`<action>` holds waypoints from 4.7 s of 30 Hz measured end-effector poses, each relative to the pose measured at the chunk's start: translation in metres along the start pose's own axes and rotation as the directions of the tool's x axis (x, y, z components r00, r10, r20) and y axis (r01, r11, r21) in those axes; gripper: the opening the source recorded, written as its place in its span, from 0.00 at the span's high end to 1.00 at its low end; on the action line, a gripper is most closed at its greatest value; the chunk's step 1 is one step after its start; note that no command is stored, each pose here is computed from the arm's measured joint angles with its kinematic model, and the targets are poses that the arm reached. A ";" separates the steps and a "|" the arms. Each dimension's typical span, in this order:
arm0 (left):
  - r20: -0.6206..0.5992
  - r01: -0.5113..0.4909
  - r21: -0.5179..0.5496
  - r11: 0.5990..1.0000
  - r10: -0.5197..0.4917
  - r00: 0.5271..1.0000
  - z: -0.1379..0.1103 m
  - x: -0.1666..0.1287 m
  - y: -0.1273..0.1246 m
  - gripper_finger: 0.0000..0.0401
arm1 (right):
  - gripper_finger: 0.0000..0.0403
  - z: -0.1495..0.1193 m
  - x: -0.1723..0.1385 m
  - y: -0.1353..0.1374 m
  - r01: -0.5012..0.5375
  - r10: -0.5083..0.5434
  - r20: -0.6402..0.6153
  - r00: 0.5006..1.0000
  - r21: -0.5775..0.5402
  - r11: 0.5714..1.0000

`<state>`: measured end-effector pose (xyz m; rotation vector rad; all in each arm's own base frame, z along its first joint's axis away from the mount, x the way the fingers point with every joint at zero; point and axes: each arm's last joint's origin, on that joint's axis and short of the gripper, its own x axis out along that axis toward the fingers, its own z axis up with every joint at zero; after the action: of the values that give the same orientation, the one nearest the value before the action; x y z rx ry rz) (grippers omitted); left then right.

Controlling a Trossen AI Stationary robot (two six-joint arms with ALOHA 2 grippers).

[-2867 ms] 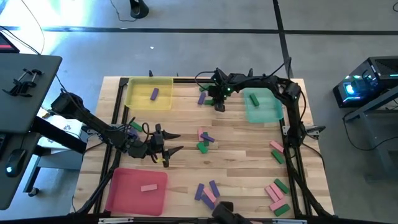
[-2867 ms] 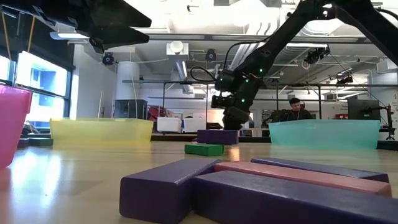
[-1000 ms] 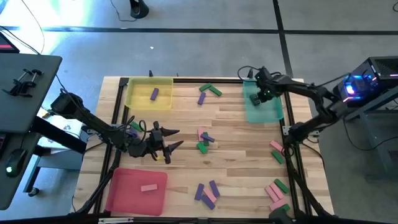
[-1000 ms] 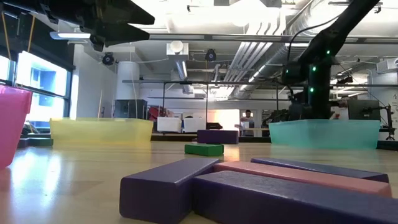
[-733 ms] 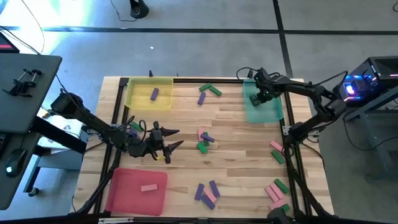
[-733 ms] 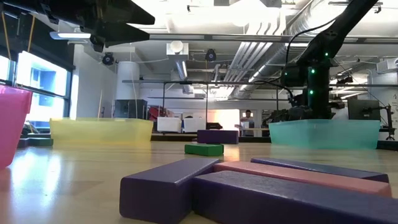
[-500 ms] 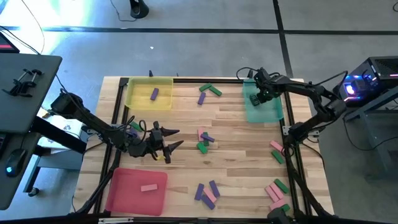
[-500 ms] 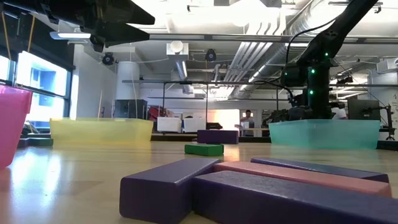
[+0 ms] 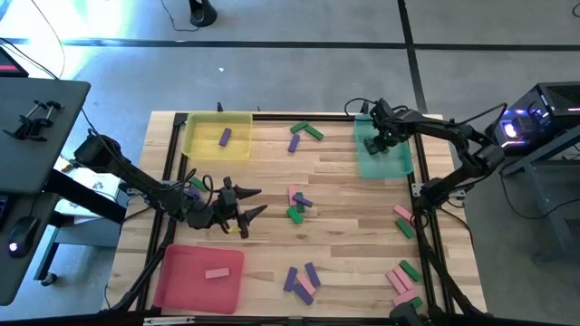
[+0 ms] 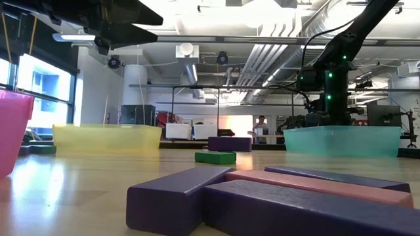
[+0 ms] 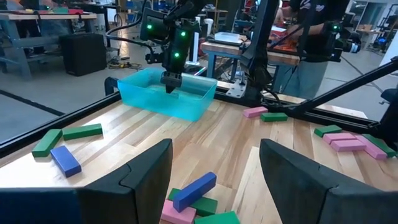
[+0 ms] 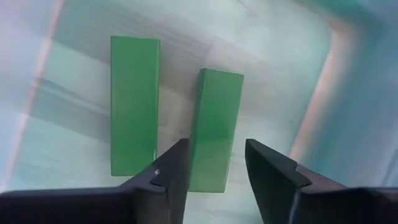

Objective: Sort blocks
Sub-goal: Put the green wooden block into the green bin, then put the purple wooden block into the yellow bin

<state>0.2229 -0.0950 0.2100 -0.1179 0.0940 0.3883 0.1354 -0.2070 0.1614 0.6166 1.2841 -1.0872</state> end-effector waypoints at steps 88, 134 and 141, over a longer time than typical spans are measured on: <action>-0.004 0.002 0.005 1.000 -0.002 1.000 -0.001 -0.001 -0.001 0.43 | 0.70 -0.154 -0.008 0.246 -0.386 0.790 0.428 0.439 -0.704 0.596; 0.015 0.377 0.023 0.926 -0.377 0.926 -0.024 0.056 -0.011 0.55 | 0.91 -0.172 -0.079 0.276 -0.323 0.926 0.367 -0.087 -0.890 0.322; -0.006 0.374 0.030 0.927 -0.374 0.927 -0.026 0.056 -0.011 0.74 | 0.91 -0.172 -0.078 0.276 -0.325 0.928 0.364 -0.082 -0.890 0.321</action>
<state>0.2768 -0.0878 0.1794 -0.1028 0.0753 0.0041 0.3115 0.0768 0.1430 0.0423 0.0205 0.0854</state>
